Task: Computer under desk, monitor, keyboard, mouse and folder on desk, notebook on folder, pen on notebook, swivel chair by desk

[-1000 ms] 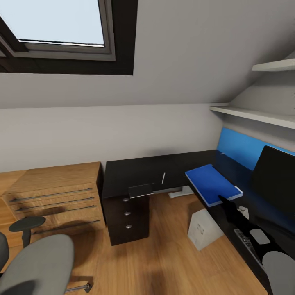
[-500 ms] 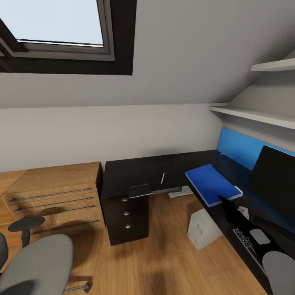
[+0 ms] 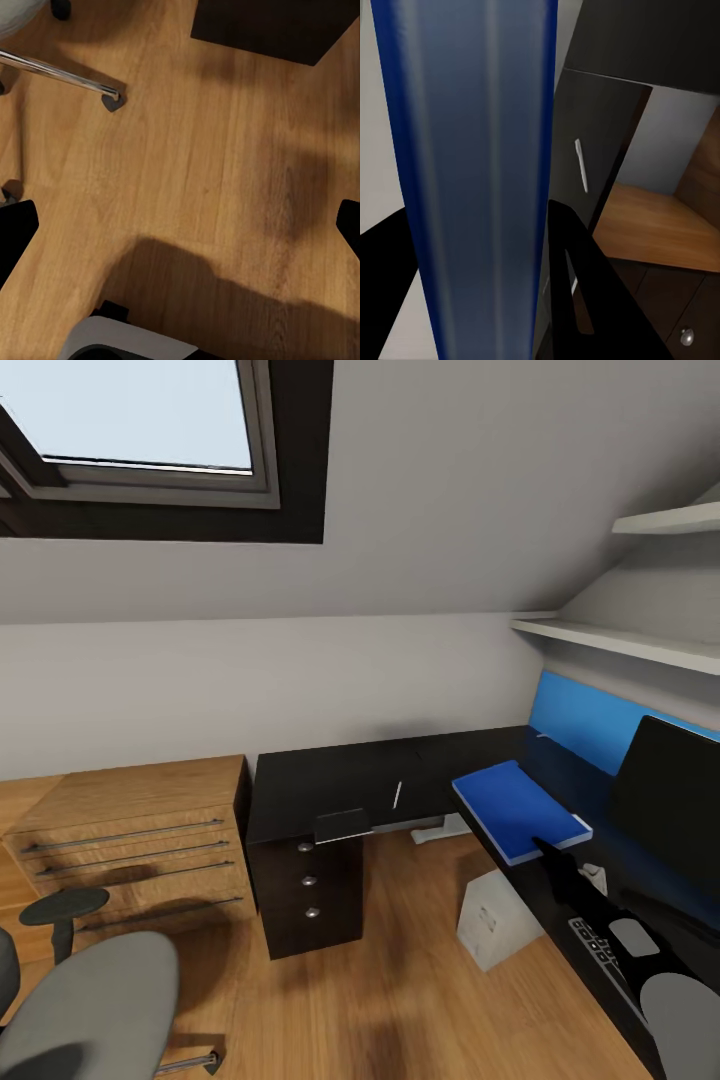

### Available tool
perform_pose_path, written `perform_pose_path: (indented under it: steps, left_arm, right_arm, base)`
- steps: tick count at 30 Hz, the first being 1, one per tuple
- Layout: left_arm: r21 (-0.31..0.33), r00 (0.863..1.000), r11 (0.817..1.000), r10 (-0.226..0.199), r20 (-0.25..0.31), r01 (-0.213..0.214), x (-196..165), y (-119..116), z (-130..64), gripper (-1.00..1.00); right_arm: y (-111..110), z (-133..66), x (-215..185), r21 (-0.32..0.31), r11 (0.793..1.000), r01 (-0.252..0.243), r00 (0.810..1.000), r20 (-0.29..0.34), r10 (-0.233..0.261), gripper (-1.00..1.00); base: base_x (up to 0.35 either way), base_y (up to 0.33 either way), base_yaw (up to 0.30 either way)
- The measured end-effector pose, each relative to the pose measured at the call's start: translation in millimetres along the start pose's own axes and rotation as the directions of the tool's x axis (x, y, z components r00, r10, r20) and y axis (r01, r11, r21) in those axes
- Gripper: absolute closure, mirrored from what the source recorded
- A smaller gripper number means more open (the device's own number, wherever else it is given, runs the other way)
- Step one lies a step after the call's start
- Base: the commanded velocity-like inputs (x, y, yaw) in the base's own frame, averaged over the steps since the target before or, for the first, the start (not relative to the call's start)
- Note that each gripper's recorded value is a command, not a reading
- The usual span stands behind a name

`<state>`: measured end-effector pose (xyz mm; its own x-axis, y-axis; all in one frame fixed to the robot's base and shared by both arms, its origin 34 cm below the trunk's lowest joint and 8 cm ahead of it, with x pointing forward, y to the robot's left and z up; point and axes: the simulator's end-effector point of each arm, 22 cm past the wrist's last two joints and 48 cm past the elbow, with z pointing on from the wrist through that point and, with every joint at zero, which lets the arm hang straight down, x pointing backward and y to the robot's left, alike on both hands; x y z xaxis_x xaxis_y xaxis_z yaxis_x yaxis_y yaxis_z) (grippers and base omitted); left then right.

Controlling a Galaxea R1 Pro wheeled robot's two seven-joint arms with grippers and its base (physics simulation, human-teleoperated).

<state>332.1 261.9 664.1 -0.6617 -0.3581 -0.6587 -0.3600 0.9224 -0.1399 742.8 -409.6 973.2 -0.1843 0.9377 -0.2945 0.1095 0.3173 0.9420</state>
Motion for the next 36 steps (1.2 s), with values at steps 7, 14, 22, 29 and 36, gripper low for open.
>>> perform_pose_path:
  steps: [7,14,22,29,36]
  left_arm:
    - [0.000,1.000,1.000,0.000,0.000,0.000,0.0,0.1,0.0,-1.00]
    - [-0.001,1.000,1.000,-0.001,0.000,0.001,0.0,0.2,0.0,-1.00]
    - [0.000,1.000,1.000,0.000,0.000,0.000,0.0,0.1,-0.1,-1.00]
    - [-0.001,1.000,1.000,-0.001,0.000,0.001,0.0,0.3,0.0,-1.00]
    - [-0.001,1.000,1.000,-0.001,0.000,0.001,-0.1,0.4,-0.1,-1.00]
  right_arm:
    - [-5.0,-1.2,3.1,0.010,1.000,-0.004,1.000,-0.005,0.005,1.00]
    - [-7.4,-1.7,4.2,0.015,1.000,-0.008,1.000,-0.007,0.008,1.00]
    - [-7.5,-2.0,4.3,0.014,1.000,-0.009,1.000,-0.007,0.009,1.00]
    - [-7.7,-1.9,5.0,0.015,1.000,-0.010,1.000,-0.009,0.010,1.00]
    - [-9.0,-2.0,7.1,0.017,1.000,-0.012,1.000,-0.012,0.012,1.00]
  base:
    - [0.000,0.000,0.000]
    - [0.000,0.000,0.000]
    - [0.039,-0.040,0.000]
    - [0.062,-0.051,0.000]
    - [0.052,-0.034,0.000]
